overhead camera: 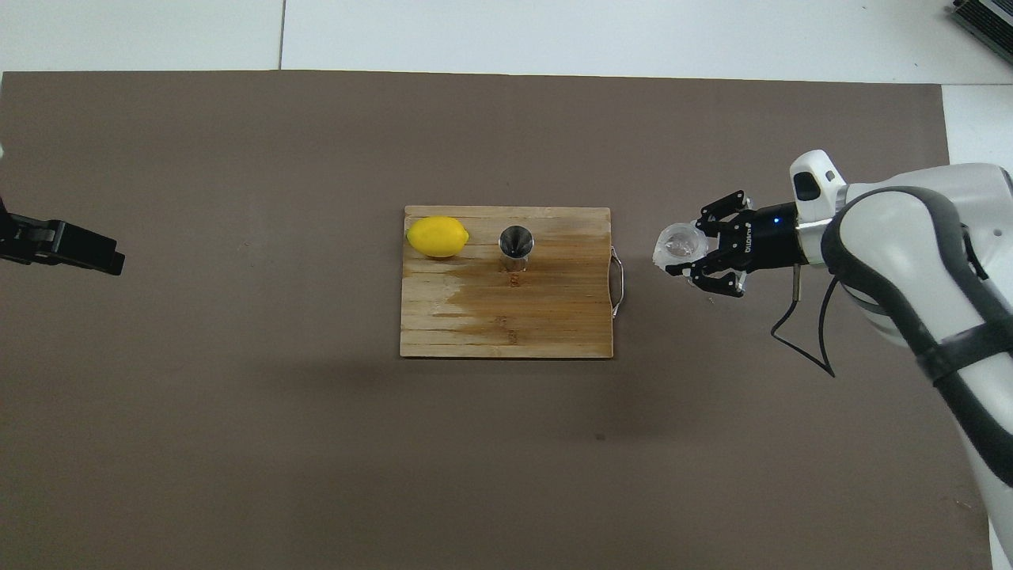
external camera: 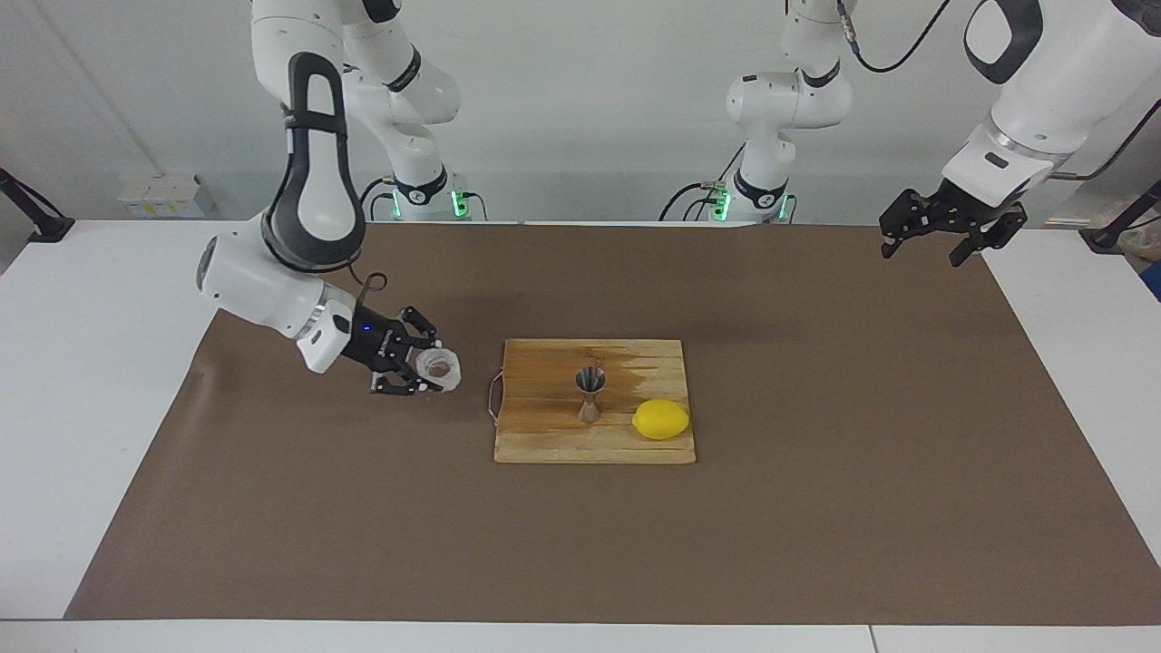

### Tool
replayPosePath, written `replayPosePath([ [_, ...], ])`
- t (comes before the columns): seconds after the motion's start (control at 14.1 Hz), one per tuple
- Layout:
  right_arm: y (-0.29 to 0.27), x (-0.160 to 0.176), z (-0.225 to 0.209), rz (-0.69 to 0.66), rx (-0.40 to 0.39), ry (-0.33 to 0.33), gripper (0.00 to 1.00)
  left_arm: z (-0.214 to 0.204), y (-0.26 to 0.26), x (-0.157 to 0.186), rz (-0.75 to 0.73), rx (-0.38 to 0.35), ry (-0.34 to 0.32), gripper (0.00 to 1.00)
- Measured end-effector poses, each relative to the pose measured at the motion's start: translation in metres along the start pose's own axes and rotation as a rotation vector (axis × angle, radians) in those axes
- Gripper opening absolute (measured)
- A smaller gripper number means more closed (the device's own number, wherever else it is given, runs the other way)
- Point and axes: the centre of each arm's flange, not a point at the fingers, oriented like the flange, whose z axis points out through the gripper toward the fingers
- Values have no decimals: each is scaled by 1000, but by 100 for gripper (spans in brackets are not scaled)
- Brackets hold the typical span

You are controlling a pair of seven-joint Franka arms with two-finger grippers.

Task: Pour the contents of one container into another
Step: 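Lift the white cup with the right gripper over the metal cup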

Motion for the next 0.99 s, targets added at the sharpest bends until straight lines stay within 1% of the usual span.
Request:
replayPosePath([
  [0.14, -9, 36, -1, 16, -19, -93, 50, 0, -2, 0, -4, 0, 2, 100],
  [0.28, -18, 71, 0, 39, -47, -159, 50, 0, -4, 0, -7, 0, 2, 100],
  [0.43, -31, 106, 8, 56, -82, -242, 50, -1, -5, -1, -10, 0, 5, 100],
  [0.57, -47, 132, 22, 70, -116, -320, 50, -4, -5, -3, -9, 2, 17, 100],
  [0.71, -59, 147, 35, 86, -152, -385, 50, -5, -3, -5, -6, 3, 26, 100],
  [0.78, -63, 152, 39, 96, -171, -408, 50, -5, -3, -6, -4, 3, 28, 100],
  [0.85, -66, 158, 41, 97, -184, -416, 50, -5, -2, -7, -3, 3, 32, 100],
  [0.99, -74, 174, 45, 98, -217, -415, 50, -5, -2, -9, -2, 5, 47, 100],
])
